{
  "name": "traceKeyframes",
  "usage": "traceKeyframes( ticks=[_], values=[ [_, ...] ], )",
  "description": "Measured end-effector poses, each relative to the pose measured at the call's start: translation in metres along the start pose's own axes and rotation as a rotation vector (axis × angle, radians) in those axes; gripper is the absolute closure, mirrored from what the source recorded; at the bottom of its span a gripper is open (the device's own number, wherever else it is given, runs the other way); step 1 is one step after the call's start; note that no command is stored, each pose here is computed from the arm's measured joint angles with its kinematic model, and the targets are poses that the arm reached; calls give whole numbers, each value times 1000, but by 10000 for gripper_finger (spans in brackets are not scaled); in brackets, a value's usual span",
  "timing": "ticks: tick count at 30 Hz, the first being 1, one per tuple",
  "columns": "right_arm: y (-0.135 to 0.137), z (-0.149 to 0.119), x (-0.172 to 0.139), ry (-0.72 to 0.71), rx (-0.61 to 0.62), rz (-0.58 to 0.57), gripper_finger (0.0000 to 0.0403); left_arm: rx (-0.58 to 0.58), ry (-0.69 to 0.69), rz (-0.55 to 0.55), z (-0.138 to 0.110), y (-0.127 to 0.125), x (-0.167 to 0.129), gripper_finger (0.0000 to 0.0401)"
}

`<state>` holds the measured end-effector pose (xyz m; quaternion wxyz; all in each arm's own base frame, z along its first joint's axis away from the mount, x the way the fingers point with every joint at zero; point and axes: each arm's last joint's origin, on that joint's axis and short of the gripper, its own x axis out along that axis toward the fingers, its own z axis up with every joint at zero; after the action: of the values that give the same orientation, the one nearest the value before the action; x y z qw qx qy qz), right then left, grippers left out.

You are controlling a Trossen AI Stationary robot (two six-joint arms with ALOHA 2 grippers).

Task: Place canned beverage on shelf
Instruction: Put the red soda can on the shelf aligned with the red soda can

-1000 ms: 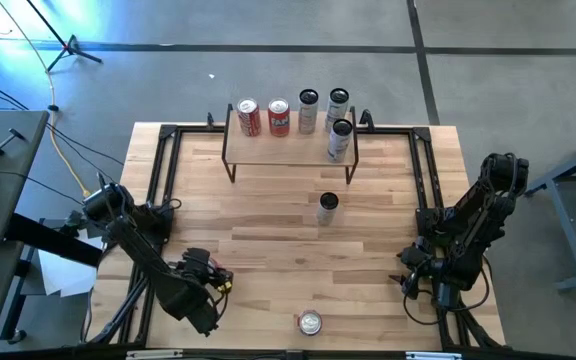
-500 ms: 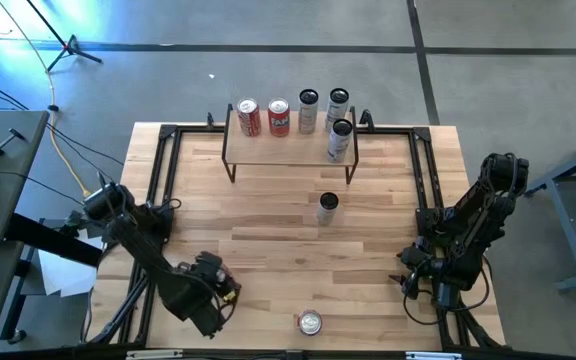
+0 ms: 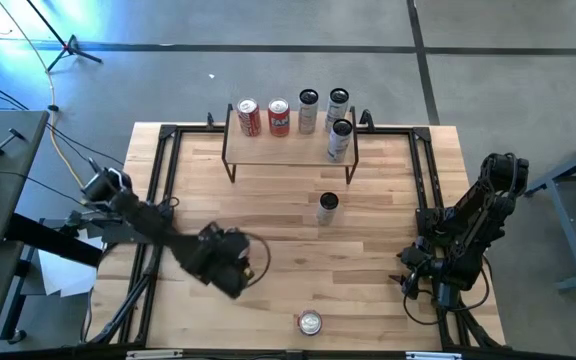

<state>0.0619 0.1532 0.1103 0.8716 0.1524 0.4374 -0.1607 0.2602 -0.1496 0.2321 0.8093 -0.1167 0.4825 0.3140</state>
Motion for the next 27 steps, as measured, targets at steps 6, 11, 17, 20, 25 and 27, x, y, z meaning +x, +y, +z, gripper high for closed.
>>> traceKeyframes(
  ticks=[6, 11, 17, 20, 25, 27],
  values=[
    [0, 0, 0, 0, 1, 0, 64, 168, -54, -48, 39, 11, 12, 128],
    [0, 0, 0, 0, 0, 0, 64, 253, -4, -162, 69, 22, 32, 128],
    [0, 0, 0, 0, 0, 0, 64, 349, 8, -290, 96, 37, 51, 127],
    [0, 0, 0, 0, 0, 0, 64, 415, 22, -350, 105, 45, 57, 126],
    [0, 0, 0, 0, 0, 0, 64, 533, 32, -432, 114, 57, 64, 127],
    [0, 0, 0, 0, 0, 0, 64, 589, 25, -449, 117, 61, 67, 127]
  ],
)
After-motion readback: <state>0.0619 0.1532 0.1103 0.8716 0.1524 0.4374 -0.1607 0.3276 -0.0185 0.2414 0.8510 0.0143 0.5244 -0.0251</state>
